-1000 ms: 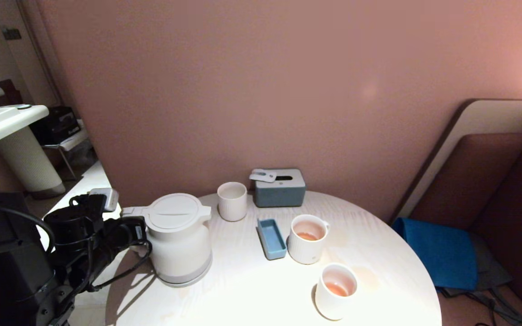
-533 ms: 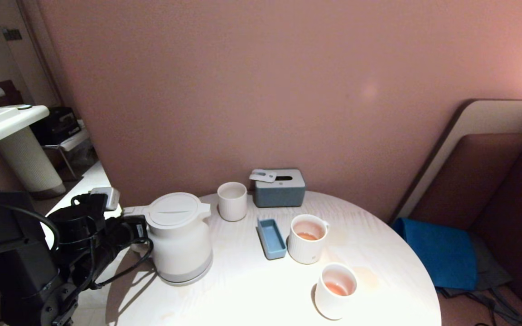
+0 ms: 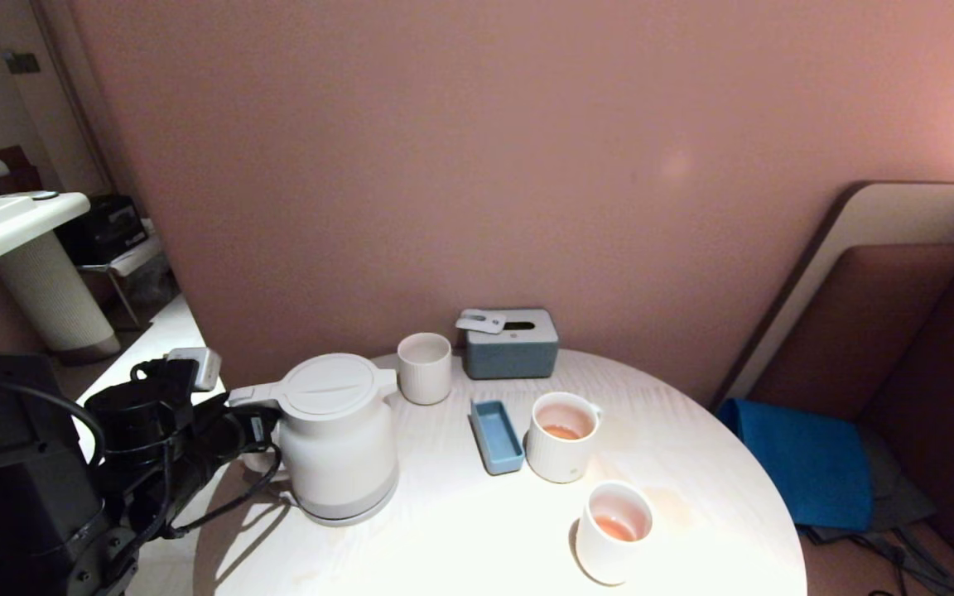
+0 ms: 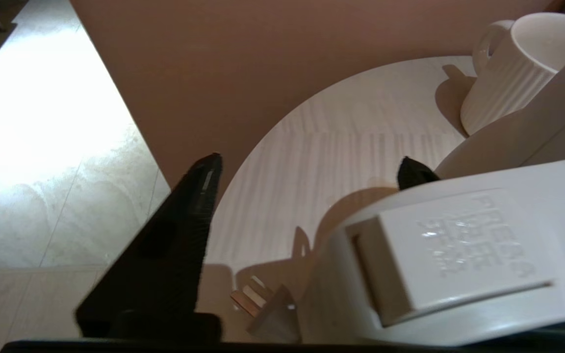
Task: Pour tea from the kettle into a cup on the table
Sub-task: Put down the kettle on the table
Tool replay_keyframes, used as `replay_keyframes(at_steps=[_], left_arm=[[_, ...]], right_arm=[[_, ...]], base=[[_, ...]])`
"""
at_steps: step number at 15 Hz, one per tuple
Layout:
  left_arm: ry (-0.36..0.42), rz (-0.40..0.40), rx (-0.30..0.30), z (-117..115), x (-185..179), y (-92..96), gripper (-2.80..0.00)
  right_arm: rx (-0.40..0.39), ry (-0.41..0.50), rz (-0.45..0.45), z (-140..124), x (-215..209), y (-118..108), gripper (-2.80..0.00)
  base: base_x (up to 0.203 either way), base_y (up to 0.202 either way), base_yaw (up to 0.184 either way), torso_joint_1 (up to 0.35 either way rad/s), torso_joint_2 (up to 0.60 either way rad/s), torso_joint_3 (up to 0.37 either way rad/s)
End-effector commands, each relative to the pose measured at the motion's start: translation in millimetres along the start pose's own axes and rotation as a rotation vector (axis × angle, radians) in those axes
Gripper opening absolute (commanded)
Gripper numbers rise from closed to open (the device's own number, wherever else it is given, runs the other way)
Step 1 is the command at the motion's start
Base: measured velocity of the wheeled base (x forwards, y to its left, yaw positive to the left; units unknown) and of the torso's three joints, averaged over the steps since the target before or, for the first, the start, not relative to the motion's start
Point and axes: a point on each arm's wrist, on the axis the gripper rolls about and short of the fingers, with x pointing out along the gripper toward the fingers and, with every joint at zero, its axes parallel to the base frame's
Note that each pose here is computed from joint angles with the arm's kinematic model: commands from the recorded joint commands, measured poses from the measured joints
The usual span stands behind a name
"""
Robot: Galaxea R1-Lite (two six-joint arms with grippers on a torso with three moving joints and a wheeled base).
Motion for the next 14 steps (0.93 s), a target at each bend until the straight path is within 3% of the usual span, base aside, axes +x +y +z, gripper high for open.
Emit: replay_keyframes(at_steps=[1,14], left_arm=[[-0.005,0.001,-0.001,0.5,-1.0,0.2,0.0],[0.044,0.006,0.008,-6.8,-17.0,2.2,0.0]], right_arm=[[0.0,0.002,0.001,0.0,0.1,0.0,-2.8],[0.0,0.002,0.001,0.0,0.1,0.0,-2.8]], base=[[0.0,0.0,0.0,0.0,0.0,0.0],[0.0,0.0,0.0,0.0,0.0,0.0]])
